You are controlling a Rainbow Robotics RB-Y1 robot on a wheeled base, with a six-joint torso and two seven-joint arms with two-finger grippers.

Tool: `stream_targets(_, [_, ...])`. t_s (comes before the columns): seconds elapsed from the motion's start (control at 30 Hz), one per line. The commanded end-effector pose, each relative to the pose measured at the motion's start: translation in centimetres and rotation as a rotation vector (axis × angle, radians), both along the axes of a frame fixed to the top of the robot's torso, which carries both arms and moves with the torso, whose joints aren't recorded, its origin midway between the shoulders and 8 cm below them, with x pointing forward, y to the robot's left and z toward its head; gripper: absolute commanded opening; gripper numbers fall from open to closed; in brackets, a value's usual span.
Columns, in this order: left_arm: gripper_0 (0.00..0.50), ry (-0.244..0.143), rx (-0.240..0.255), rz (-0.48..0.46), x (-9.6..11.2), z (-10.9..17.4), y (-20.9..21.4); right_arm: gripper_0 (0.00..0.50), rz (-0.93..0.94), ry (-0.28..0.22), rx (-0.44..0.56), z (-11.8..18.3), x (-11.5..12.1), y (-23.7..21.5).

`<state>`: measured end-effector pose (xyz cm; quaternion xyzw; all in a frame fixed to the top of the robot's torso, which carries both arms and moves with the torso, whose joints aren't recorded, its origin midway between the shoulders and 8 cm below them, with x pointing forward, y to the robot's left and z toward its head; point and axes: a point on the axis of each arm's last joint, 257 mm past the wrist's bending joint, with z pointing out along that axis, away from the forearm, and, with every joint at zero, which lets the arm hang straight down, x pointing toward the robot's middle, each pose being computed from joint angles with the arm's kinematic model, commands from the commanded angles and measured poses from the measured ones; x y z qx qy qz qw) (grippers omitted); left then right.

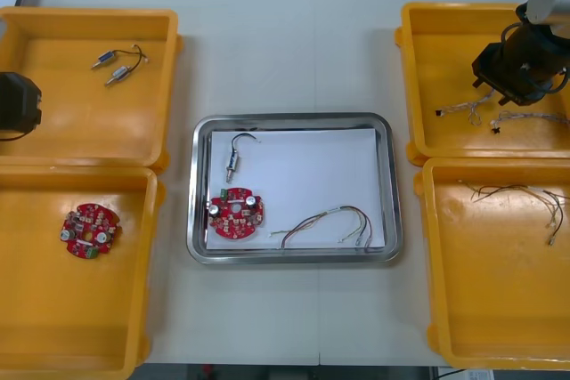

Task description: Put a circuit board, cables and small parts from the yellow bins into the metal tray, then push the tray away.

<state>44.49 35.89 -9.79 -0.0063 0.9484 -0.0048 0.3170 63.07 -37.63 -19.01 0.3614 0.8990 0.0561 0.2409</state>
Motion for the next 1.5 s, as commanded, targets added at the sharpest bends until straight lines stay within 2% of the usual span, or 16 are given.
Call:
stream_targets(0.03, [0.000,0.002,0.128,-0.079,-0.7,0.5,1.2,0.500,0.045,-0.031,0.014,0.6,0.9,1.6])
stream_targets(0.73, [0.000,0.003,0.128,-0.075,-0.7,0.4,1.4,0.500,0.038,-0.017,0.019,-2.0,0.1,0.7])
stream_targets(0.77, [0.000,0.001,0.131,-0.075,-0.7,0.5,1.3,0.470,0.037,-0.015,0.020,-2.1,0.1,0.7])
stream_targets(0.8, [0.000,0.001,0.129,-0.076,-0.7,0.4,1.3,0.398,0.037,-0.015,0.020,-2.1,0.1,0.7])
stream_targets(0.87, [0.000,0.001,0.131,-0.075,-0.7,0.5,1.3,0.306,0.037,-0.015,0.019,-2.1,0.1,0.7])
stream_targets(0.9, [0.000,0.001,0.131,-0.075,-0.7,0.5,1.3,0.140,0.038,-0.015,0.019,-2.1,0.1,0.7])
stream_targets(0.97, [0.000,0.000,0.131,-0.074,-0.7,0.5,1.4,0.042,0.037,-0.015,0.020,-2.1,0.1,0.7])
stream_targets(1.0, [0.000,0.001,0.129,-0.076,-0.7,0.4,1.3,0.017,0.038,-0.014,0.020,-2.2,0.0,0.7])
stream_targets(1.07, [0.000,0.000,0.131,-0.074,-0.7,0.5,1.4,0.000,0.040,-0.015,0.019,-2.1,0.1,0.7])
stream_targets(1.3, [0.000,0.002,0.131,-0.071,-0.7,0.4,1.4,0.000,0.060,-0.020,0.014,-1.9,0.2,0.9])
stream_targets(1.5, [0.000,0.002,0.132,-0.072,-0.7,0.4,1.4,0.000,0.101,-0.044,-0.020,1.6,0.6,0.8])
